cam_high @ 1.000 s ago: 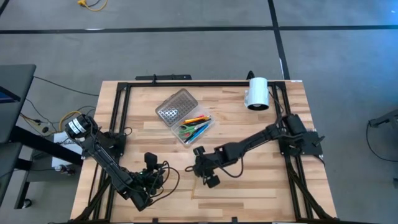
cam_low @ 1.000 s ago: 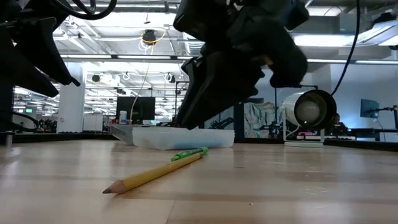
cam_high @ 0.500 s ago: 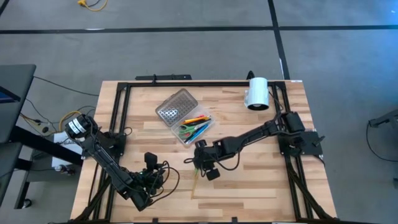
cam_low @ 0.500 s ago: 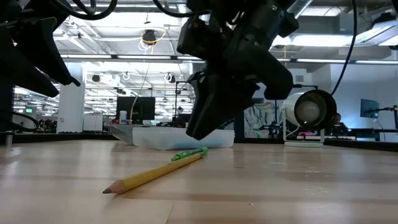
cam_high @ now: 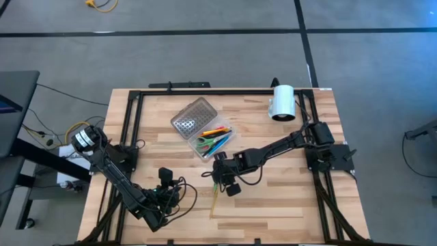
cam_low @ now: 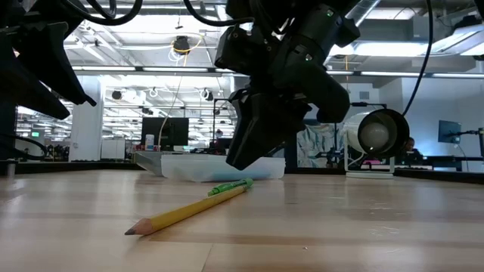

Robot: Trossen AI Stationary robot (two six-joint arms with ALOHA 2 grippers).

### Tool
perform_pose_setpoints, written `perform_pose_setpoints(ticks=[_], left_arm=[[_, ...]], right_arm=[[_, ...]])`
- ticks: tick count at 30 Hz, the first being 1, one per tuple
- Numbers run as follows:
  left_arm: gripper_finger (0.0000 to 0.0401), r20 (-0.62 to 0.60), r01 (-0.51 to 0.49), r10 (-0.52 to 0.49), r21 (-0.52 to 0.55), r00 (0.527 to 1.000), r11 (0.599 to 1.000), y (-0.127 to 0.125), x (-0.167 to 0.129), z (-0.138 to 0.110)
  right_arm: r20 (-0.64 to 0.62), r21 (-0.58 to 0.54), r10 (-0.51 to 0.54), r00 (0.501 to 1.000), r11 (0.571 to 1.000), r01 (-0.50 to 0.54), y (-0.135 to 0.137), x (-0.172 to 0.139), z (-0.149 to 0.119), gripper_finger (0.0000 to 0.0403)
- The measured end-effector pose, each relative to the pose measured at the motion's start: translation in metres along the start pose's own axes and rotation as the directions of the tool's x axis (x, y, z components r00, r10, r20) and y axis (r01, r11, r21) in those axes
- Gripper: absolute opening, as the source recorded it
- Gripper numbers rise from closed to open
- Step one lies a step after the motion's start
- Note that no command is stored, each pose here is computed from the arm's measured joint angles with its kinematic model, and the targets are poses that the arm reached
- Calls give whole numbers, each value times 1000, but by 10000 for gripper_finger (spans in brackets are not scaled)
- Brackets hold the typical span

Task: Pick & place school supplies into a supply box
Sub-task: Put the green pen into the transparent supply box

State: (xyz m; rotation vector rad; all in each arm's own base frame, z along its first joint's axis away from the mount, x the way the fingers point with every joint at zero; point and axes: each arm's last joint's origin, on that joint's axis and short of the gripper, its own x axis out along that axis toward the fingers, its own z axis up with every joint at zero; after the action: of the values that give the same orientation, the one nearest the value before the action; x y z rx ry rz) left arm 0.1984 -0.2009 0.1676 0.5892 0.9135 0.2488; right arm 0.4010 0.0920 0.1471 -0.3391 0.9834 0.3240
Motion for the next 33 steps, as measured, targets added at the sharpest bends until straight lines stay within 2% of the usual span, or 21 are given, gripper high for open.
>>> perform_pose_setpoints(ticks=[6,10,23,33], left_arm=[[123,0,0,0,0,1000,1000,0,0,0],[123,0,-1,1,2,1000,1000,0,0,0],[123,1,-6,6,15,1000,1000,0,0,0],[123,2,-8,8,20,1000,1000,0,0,0]], right_arm=[[-44,1,7,999,1000,-7,1,-6,-3,118],[-51,-9,-41,998,999,41,4,-24,1,118],[164,-49,-140,977,987,150,27,-130,27,118],[230,-73,-131,964,986,151,42,-160,29,118]])
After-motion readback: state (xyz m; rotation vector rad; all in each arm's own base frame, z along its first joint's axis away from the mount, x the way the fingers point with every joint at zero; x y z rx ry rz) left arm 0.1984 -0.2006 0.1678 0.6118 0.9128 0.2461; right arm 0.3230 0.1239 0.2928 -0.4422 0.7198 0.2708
